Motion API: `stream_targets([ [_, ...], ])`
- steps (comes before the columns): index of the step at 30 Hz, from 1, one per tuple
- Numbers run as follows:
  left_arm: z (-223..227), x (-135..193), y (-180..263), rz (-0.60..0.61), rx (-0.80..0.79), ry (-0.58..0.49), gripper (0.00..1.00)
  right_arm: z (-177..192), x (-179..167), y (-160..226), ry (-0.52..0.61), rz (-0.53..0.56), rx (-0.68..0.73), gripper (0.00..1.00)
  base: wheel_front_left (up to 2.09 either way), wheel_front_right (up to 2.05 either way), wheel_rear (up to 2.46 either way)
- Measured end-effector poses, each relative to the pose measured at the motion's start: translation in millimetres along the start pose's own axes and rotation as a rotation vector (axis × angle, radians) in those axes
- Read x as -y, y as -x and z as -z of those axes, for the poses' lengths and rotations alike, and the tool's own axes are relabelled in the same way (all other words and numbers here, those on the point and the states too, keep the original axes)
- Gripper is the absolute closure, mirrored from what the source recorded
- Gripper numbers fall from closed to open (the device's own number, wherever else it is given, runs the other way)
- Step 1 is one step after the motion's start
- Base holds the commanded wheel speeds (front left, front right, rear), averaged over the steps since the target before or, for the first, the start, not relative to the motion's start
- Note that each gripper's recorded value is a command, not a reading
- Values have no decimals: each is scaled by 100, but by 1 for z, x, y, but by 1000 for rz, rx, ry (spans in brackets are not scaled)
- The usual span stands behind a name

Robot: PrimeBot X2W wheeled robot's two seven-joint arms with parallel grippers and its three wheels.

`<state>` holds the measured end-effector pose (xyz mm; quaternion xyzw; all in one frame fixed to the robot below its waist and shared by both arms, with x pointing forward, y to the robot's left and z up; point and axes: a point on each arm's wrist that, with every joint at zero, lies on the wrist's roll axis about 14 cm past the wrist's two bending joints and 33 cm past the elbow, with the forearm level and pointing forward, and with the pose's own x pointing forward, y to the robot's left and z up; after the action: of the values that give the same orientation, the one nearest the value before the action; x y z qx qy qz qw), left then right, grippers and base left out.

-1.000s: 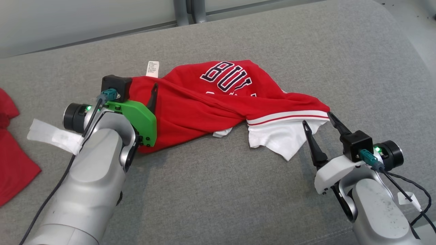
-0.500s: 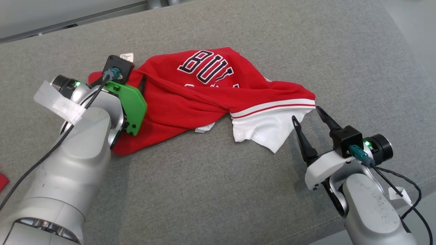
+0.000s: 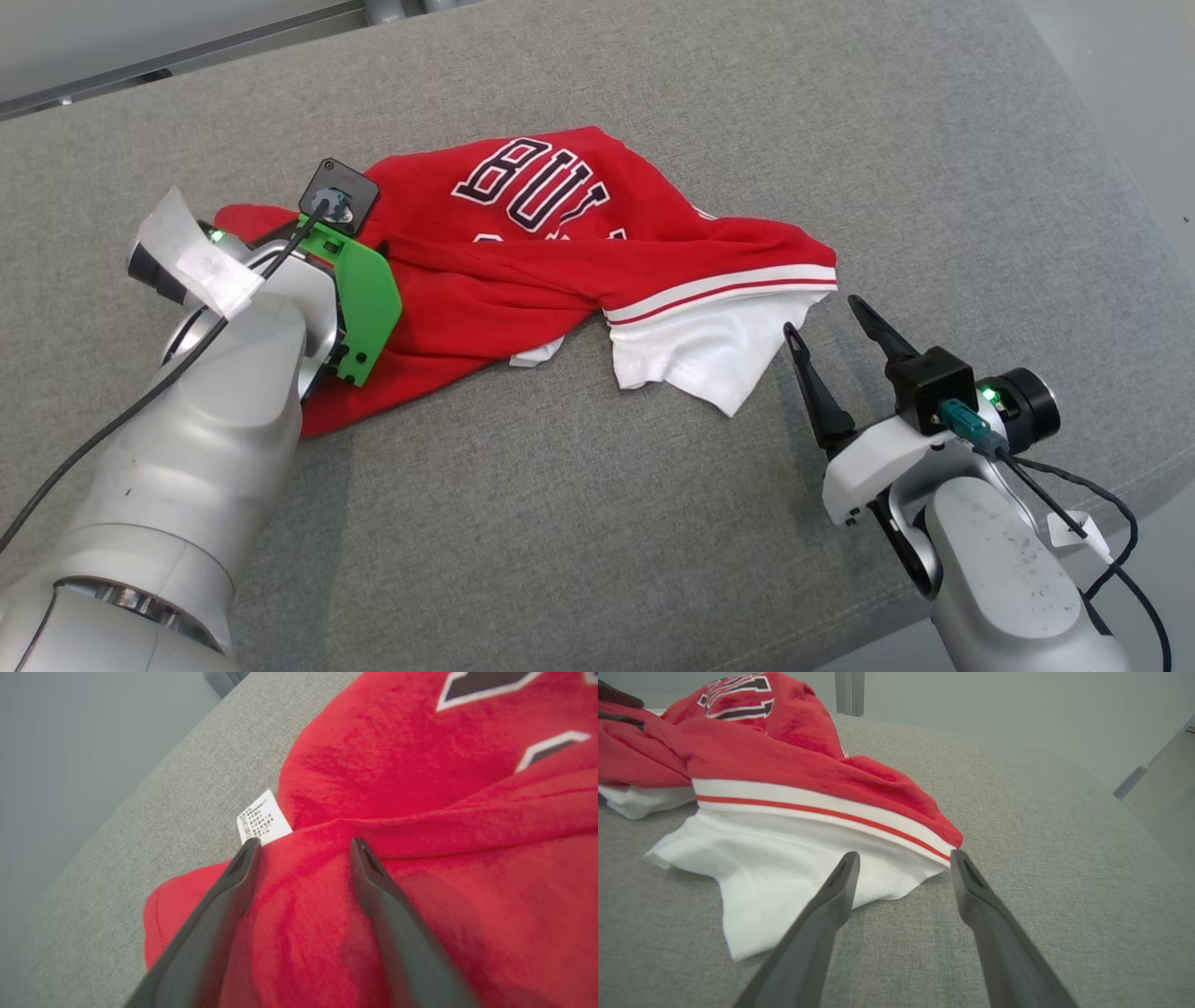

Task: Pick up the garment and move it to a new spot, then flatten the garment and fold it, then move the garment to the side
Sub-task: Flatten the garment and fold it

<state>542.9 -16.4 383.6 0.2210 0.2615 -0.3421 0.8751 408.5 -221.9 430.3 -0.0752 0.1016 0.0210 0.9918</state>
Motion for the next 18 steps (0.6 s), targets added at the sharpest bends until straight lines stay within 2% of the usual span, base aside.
stream_targets([
  [1, 0, 1, 0, 2, -4, 5, 23, 0, 0, 0, -1, 1, 0, 0, 0, 0, 0],
  [3, 0, 2, 0, 4, -6, 11, 93, -1, -1, 0, -3, 0, 2, 0, 0, 0, 0],
  [4, 0, 2, 1, 4, -1, 20, 100, -1, 0, 0, -3, 1, 4, 0, 0, 0, 0],
  [18, -19, -15, 27, -49, 135, 78, 100, -17, -8, -2, -13, -15, 56, 0, 0, 0, 0],
])
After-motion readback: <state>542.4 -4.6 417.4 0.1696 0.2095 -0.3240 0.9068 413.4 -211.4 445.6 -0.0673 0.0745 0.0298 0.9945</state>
